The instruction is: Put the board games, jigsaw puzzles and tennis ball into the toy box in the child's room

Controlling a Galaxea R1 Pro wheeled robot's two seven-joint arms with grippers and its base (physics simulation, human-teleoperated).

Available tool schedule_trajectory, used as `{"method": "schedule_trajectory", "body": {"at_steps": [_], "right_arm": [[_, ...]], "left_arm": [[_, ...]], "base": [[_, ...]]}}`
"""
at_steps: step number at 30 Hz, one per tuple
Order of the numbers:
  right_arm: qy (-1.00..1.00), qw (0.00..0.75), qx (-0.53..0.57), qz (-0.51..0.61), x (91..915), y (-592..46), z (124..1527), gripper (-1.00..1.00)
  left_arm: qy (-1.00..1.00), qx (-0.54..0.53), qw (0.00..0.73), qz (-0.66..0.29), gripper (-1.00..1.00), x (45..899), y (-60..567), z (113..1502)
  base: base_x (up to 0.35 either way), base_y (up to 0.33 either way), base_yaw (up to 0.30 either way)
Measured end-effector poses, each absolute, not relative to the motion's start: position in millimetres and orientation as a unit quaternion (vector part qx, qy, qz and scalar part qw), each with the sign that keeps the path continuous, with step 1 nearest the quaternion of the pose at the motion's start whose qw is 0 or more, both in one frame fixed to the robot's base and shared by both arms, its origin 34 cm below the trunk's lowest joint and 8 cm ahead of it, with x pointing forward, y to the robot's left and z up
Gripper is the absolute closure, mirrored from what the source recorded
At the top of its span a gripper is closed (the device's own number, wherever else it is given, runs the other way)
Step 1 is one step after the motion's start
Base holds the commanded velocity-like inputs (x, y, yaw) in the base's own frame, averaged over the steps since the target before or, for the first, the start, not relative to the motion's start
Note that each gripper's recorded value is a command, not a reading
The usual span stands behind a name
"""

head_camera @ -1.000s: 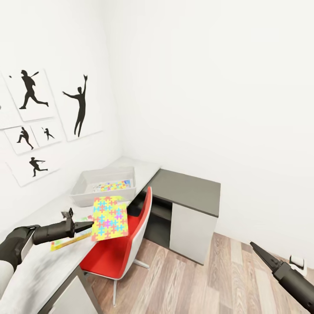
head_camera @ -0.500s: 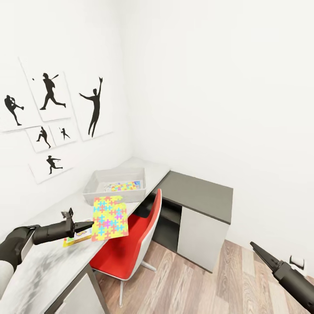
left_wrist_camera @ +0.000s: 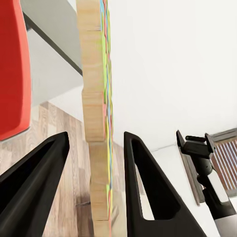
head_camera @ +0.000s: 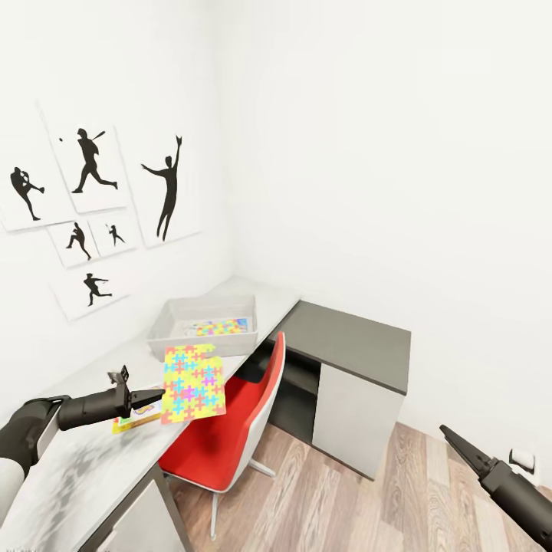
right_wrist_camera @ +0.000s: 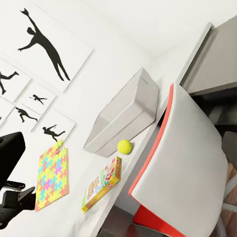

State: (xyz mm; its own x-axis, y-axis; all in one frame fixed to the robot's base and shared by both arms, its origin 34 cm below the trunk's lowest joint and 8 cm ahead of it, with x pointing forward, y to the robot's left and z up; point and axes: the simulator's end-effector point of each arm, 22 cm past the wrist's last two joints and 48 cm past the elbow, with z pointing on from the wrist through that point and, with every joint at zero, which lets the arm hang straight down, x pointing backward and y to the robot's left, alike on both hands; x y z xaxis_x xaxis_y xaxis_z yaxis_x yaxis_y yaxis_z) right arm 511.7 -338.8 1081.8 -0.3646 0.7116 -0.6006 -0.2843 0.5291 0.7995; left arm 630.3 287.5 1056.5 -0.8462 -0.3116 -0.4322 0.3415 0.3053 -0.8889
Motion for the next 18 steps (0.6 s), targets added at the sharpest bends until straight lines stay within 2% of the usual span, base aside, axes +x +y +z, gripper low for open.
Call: {"method": "schedule_trajectory", "body": {"at_steps": [8,18], "right_arm": [[0.686,0.543,0.155,0.46,511.5,-338.6,1083.3,-1.0],[0.686,0.542,0.155,0.46,511.3,-338.6,1083.2,-1.0]], "left_arm": [[0.759,0.011,0.278,-0.589,1.0,630.0,287.5,1057.6],[0.759,0.011,0.278,-0.589,1.0,629.9,287.5,1057.7]], "base": [[0.049,-0.05,0.202],[0.119,-0.213,0.022]]}}
